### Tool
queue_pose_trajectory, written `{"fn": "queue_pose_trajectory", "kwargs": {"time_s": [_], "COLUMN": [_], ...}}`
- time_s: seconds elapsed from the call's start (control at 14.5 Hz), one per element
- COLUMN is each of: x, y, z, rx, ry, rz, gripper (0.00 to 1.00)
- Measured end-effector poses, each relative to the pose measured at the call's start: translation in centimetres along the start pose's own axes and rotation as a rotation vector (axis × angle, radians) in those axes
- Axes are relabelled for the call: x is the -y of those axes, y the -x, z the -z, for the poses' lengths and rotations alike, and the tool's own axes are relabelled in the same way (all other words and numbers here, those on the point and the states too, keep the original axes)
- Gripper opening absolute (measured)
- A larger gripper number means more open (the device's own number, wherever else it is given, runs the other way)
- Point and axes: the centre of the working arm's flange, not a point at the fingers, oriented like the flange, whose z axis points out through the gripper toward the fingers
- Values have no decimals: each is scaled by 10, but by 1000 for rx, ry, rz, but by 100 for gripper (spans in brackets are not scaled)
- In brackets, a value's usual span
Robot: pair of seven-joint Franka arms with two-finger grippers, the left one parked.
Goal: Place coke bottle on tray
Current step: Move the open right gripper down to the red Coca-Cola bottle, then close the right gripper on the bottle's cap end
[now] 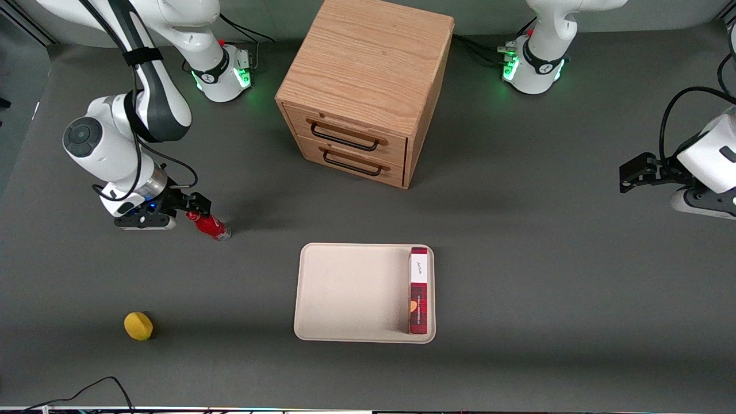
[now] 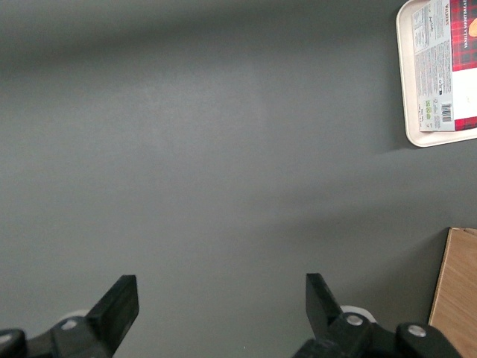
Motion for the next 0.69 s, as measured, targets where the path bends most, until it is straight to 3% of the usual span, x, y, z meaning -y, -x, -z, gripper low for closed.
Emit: {"fn": "queue_pose_trajectory", "kwargs": {"time_s": [0.28,0.62,0.69], "x": [0,0,0], "y": [1,1,1], "z": [-5,-6,-6], "rx": [-5,-5,-5], "ry": [-2,0,0], "rz": [2,5,6], "gripper": [85,31,31]}}
